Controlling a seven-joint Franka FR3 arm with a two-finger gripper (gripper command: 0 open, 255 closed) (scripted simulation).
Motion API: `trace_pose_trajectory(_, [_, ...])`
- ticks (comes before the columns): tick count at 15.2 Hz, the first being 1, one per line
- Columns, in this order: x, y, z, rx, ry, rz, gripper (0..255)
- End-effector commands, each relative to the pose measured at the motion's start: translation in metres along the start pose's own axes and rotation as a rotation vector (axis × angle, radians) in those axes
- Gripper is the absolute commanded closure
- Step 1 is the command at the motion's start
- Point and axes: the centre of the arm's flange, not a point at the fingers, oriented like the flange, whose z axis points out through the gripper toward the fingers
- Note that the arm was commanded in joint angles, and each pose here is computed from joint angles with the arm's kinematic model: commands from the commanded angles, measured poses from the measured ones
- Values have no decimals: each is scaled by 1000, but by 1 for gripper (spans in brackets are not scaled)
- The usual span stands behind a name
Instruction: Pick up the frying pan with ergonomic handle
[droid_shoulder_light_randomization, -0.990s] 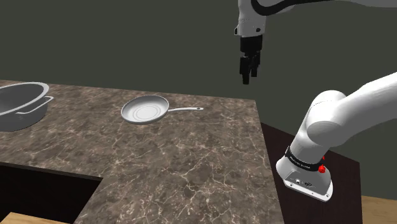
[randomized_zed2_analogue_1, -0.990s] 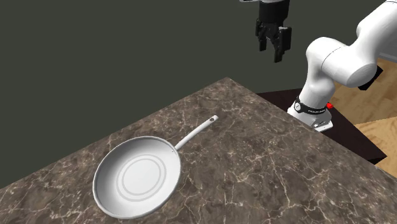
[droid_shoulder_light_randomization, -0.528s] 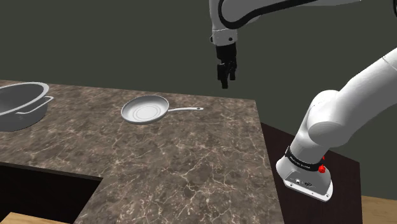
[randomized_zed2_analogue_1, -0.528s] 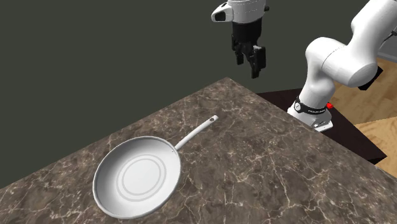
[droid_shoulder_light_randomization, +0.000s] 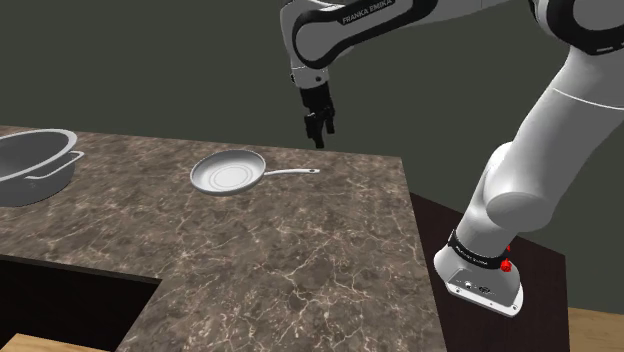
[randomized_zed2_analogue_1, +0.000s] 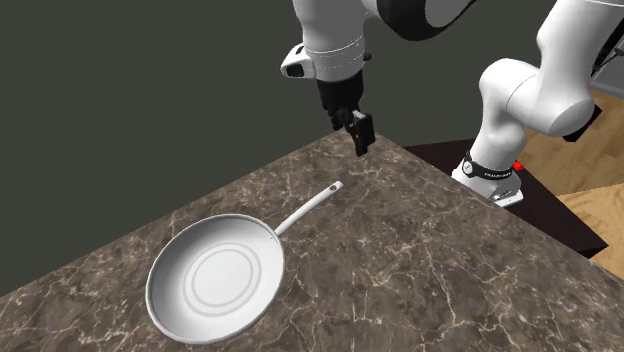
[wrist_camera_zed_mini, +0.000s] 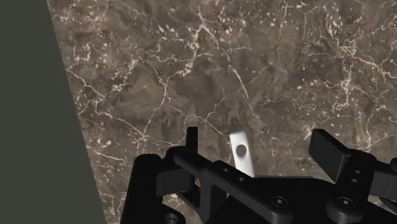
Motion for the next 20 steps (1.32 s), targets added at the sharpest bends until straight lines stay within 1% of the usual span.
trace_pose_trajectory(1, [30,-8,9,-16,-7,-28,0])
trace_pose_trajectory(15, [207,-69,55,-122,-63,-215,0])
trace_pose_trajectory(20, [213,-69,81,-122,-63,-215,0])
